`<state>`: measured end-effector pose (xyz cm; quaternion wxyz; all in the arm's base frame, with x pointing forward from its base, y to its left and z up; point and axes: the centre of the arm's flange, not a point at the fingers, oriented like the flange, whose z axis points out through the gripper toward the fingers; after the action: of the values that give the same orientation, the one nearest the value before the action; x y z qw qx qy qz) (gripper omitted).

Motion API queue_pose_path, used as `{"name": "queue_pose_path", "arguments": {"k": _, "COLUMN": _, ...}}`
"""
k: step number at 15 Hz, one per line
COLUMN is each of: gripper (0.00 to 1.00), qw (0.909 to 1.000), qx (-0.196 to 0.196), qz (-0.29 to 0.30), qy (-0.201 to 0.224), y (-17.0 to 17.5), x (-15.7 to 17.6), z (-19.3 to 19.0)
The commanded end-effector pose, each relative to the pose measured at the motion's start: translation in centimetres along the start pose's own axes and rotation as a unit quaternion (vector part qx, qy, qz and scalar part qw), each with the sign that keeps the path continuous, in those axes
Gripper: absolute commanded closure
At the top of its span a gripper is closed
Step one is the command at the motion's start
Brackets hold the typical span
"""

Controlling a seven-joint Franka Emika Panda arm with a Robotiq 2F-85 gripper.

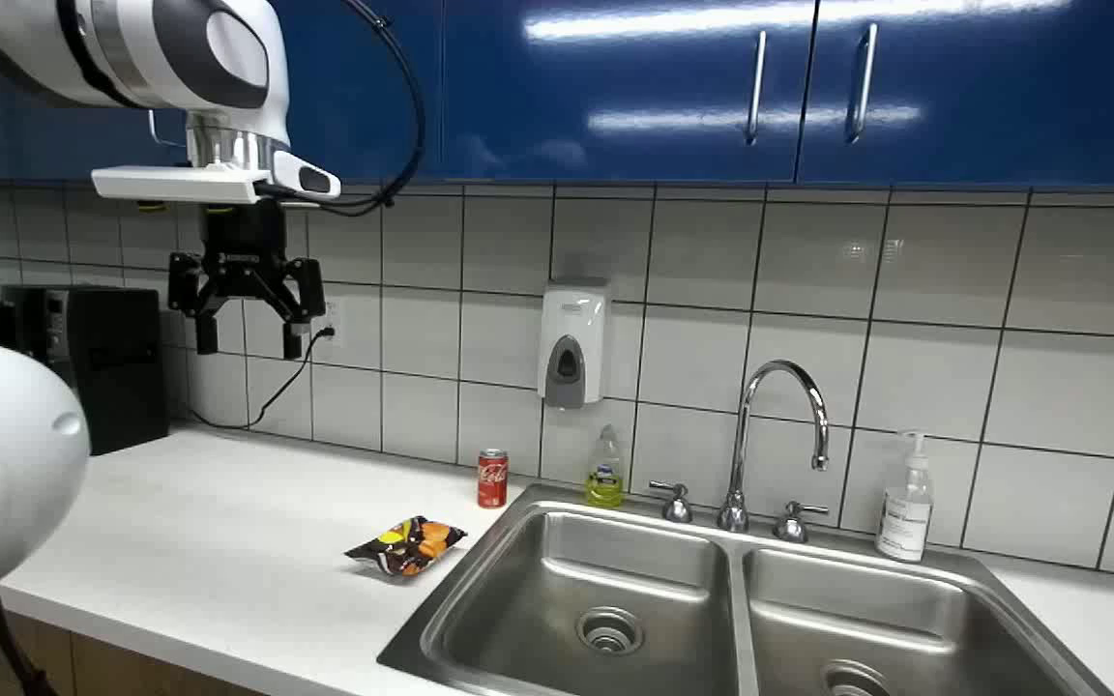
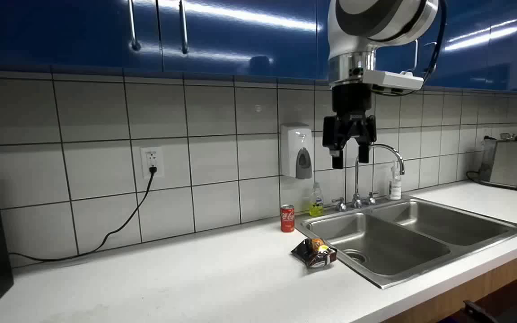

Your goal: Put the black packet in the sink on the left.

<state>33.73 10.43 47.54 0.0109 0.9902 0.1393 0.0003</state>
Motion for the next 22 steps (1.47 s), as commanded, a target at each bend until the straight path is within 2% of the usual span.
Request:
{"name": "queue_pose_path", "arguments": {"k": 1, "gripper": 0.0, "qw": 1.0, "qx": 0.0, "qz": 0.0, "qy": 0.0, "y": 0.0, "x": 0.0, "z": 0.0}}
{"name": "queue_pose_path", "arguments": {"k": 9, "gripper": 0.0, "qw": 1.0, "qx": 0.0, "qz": 0.003, "qy": 0.0, "y": 0.2, "x": 0.3, "z": 0.3}}
{"name": "queue_pose_path", "arguments": {"k": 17, "gripper": 0.0, "qw": 0.9984, "qx": -0.004, "qz": 0.055, "qy": 0.012, "y": 3.0, "x": 3.9, "z": 3.4}}
{"name": "queue_pose_path", "arguments": {"k": 22, "gripper": 0.0, "qw": 0.9967, "qx": -0.004, "qz": 0.078, "qy": 0.022, "y": 5.2, "x": 6.6, "z": 6.7}}
